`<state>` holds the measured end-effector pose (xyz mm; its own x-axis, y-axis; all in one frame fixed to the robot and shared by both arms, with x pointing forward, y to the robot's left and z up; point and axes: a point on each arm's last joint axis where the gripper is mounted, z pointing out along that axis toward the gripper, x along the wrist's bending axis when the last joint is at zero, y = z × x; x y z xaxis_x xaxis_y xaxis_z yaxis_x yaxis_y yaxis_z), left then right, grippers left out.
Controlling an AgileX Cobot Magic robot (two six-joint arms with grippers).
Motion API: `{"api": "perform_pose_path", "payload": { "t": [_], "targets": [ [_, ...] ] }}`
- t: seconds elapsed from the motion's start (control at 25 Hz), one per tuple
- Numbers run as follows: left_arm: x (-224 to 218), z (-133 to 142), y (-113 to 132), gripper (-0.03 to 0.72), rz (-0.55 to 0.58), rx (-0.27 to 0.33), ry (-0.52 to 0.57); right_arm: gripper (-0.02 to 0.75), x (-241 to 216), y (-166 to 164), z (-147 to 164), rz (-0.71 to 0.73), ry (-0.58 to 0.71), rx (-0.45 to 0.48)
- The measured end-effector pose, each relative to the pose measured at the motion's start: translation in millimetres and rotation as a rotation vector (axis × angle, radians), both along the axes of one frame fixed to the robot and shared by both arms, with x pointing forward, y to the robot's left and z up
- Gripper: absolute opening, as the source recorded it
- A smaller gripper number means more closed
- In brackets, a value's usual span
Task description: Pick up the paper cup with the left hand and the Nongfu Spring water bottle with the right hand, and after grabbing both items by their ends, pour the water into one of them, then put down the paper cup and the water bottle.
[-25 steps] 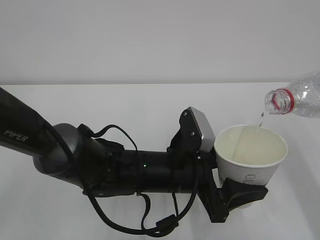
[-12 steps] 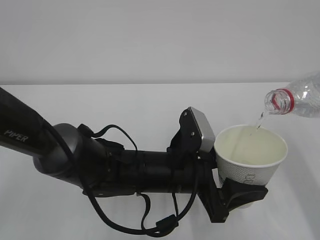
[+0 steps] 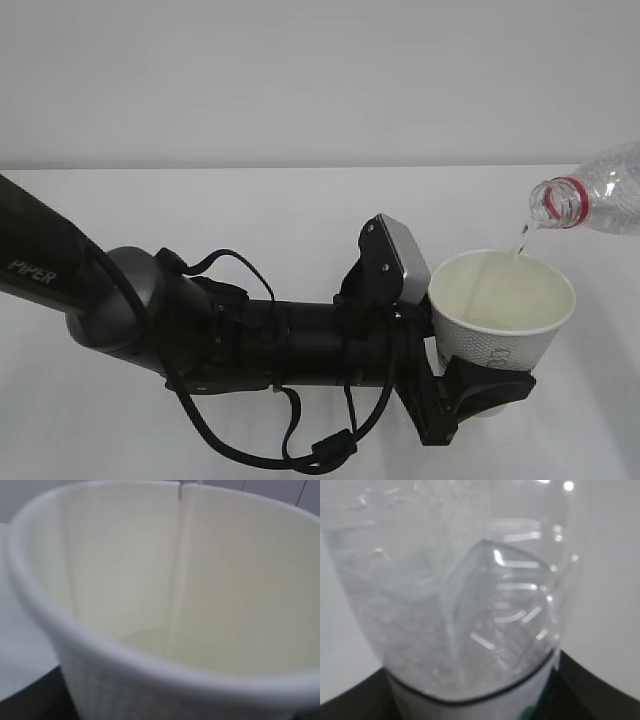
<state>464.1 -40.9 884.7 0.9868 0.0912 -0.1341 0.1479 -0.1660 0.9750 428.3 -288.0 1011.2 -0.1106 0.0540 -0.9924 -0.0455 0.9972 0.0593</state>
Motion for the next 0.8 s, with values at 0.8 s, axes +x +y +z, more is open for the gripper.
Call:
{"api": "perform_pose_path", "payload": {
  "t": [0.8],
  "targets": [
    [0.1, -0.1, 0.0, 0.546, 0.001, 0.002, 0.000, 0.451, 0.0, 0.0, 0.0, 0.000, 0.000, 0.000]
  ]
}}
